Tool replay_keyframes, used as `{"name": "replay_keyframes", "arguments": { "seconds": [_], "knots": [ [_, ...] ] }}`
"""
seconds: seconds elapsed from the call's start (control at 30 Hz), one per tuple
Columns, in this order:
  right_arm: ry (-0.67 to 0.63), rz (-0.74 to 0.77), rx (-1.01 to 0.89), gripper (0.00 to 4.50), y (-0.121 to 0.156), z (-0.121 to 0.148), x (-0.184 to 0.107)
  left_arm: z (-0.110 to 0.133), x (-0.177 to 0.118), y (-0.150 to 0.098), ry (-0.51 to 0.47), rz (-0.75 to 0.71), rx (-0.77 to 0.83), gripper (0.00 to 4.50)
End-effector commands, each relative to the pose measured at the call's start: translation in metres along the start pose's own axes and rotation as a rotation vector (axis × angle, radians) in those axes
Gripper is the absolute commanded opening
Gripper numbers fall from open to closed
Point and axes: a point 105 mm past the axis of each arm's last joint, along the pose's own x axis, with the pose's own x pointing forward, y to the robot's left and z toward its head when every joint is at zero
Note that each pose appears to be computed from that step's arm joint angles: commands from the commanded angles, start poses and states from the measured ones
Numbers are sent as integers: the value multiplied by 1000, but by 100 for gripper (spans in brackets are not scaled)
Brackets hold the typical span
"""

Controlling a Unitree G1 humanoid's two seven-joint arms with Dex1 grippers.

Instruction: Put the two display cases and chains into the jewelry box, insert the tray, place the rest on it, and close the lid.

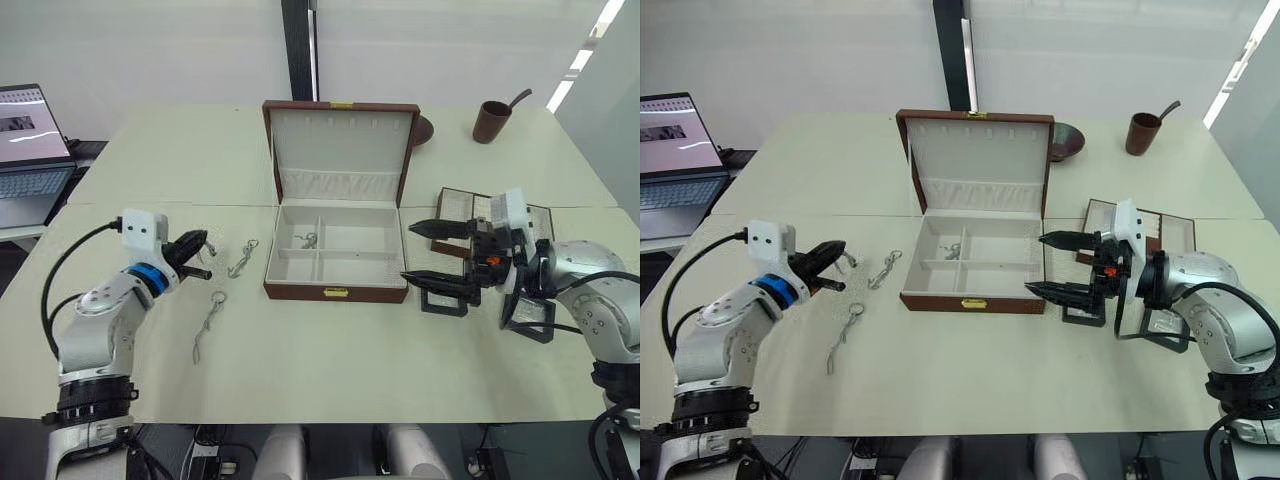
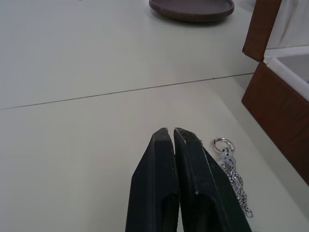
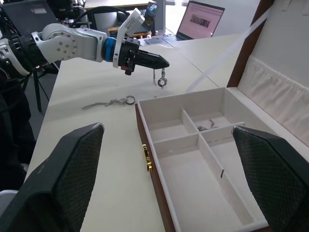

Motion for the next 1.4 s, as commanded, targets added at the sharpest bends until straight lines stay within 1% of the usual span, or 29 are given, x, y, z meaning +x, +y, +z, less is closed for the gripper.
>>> {"name": "replay_keyframes", "arguments": {
  "seconds": [0.03, 0.17, 0.3, 0.4, 0.6, 0.73, 0.87, 0.93, 1.13, 1.4],
  "knots": [
    [-23, 21, -64, 450, 6, 17, -1, 30, -10, -3, -57, -53, 45, 2],
    [-20, 23, -70, 450, 7, 18, -2, 41, -14, -22, -44, -178, 79, 2],
    [-17, 5, -71, 450, 5, 15, -3, 55, -14, -49, -56, -315, 75, 2],
    [-18, -8, -68, 450, 4, 13, -2, 57, -11, -71, -40, -417, 90, 2],
    [-24, -36, -62, 450, 6, 8, 0, 66, -4, -97, -34, -552, 109, 2],
    [-30, -67, -58, 450, 7, 6, -2, 71, 4, -108, -32, -617, 118, 2],
    [-30, -90, -57, 450, 10, 4, -3, 69, 9, -118, -13, -686, 115, 2],
    [-30, -103, -57, 450, 10, 4, -4, 63, 10, -120, 14, -710, 119, 2],
    [-24, -129, -57, 450, 13, 3, -8, 42, 15, -118, 80, -723, 133, 2],
    [-16, -143, -59, 450, 13, 3, -10, 29, 18, -121, 102, -743, 122, 2]
  ]
}}
